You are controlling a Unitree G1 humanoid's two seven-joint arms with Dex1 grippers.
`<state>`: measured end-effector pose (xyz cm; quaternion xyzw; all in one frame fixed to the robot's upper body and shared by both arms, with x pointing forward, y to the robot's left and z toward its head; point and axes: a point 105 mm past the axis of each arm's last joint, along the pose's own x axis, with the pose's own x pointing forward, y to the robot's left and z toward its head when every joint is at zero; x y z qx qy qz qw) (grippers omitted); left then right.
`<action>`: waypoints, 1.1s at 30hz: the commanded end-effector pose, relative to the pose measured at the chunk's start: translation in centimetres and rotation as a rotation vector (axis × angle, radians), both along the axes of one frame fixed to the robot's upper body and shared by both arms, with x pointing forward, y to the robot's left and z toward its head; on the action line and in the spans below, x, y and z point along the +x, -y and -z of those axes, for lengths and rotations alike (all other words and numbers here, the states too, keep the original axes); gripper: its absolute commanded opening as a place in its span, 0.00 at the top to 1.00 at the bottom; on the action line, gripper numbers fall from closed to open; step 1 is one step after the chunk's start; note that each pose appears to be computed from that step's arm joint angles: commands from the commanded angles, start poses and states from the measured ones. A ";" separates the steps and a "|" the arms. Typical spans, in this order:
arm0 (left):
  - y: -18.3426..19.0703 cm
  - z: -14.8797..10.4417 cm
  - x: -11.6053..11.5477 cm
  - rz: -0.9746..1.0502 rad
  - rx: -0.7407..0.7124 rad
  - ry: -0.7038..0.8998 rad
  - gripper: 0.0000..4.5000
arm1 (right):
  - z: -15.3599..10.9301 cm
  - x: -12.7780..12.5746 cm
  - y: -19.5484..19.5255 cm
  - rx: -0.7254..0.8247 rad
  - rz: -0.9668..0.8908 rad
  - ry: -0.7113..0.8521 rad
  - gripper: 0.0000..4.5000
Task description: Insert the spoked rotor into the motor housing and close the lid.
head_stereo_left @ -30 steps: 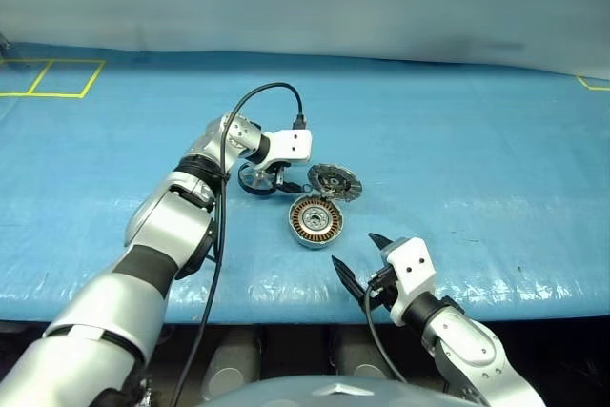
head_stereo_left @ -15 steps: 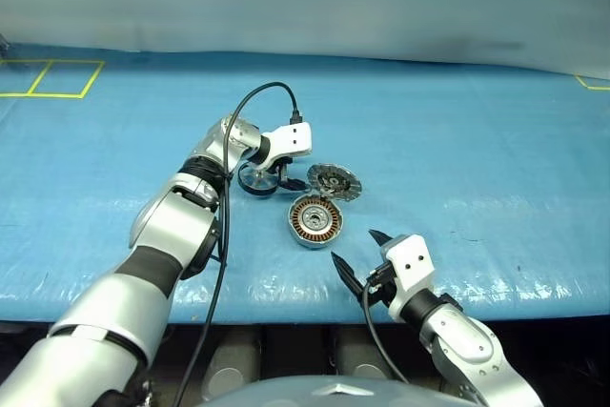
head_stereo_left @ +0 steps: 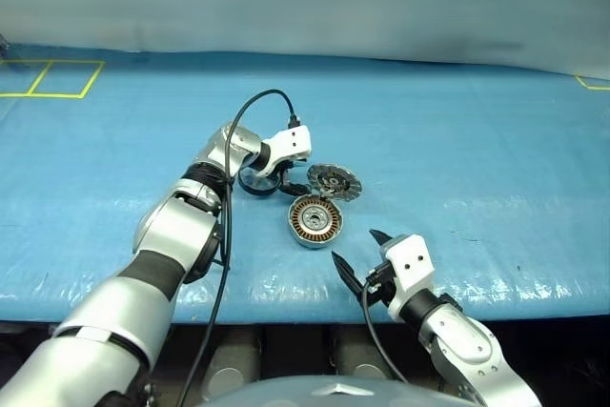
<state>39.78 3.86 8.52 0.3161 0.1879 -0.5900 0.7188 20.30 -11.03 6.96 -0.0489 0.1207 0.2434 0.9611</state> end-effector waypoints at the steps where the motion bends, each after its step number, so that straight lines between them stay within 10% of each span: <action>1: 0.6 -0.2 0.1 -0.009 -0.019 0.010 0.00 | -1.0 -0.1 -0.3 0.016 0.001 0.038 0.00; 15: -0.1 1.3 0.1 -0.049 0.046 0.004 0.00 | -1.3 -0.1 -0.2 0.019 0.009 0.045 0.00; 27: 0.1 1.6 0.2 -0.064 0.032 0.017 0.80 | -1.4 -0.1 -0.3 0.022 0.007 0.045 0.00; 33: 0.2 1.7 0.1 -0.060 0.034 0.010 0.84 | -1.4 -0.1 -0.2 0.020 0.007 0.044 0.00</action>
